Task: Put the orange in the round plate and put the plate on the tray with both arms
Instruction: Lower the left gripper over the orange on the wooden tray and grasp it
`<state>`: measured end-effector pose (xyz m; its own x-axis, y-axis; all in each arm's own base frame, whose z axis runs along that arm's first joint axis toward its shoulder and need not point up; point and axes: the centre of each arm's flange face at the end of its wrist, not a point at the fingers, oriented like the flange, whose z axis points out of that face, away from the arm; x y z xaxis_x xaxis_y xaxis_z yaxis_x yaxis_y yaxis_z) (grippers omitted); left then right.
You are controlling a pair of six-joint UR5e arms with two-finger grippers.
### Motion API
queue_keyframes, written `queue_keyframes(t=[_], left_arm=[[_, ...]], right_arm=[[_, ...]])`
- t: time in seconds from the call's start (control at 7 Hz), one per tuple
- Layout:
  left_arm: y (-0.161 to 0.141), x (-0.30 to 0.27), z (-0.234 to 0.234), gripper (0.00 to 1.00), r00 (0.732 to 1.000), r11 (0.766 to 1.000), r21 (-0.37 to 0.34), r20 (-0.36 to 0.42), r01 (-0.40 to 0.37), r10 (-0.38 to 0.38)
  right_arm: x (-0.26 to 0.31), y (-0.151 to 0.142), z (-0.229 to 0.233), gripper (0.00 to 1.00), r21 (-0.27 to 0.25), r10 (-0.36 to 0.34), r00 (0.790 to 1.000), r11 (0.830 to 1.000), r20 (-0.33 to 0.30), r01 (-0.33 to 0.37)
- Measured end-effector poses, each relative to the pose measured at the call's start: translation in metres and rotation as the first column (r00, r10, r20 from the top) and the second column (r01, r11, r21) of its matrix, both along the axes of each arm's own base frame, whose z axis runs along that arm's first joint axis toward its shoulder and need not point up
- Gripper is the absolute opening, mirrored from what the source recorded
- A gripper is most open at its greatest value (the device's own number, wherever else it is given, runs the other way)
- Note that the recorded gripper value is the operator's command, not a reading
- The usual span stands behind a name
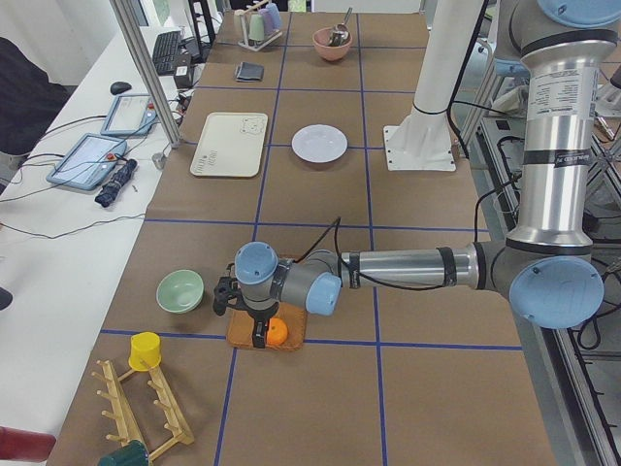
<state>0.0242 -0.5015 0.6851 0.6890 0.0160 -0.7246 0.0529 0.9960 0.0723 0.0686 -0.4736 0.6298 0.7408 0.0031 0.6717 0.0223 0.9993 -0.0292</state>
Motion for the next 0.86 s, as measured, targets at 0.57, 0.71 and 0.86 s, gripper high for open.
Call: queue_keyframes(t=[0.57, 0.71, 0.86], left_arm=[[0.006, 0.045, 0.020, 0.99, 1.000, 0.999, -0.036, -0.014, -0.011, 0.010], [0.005, 0.046, 0.024, 0.99, 1.000, 0.999, -0.037, 0.000, -0.009, 0.009], [0.002, 0.048, 0.028, 0.99, 1.000, 0.999, -0.036, 0.019, -0.008, 0.009]], right_arm=[[0.000, -0.004, -0.001, 1.00, 0.008, 0.001, 1.000, 1.000, 0.001, -0.001], [0.000, -0.004, -0.001, 1.00, 0.008, 0.002, 1.000, 1.000, 0.001, -0.002], [0.000, -0.004, -0.001, 1.00, 0.007, 0.002, 1.000, 1.000, 0.002, -0.002]])
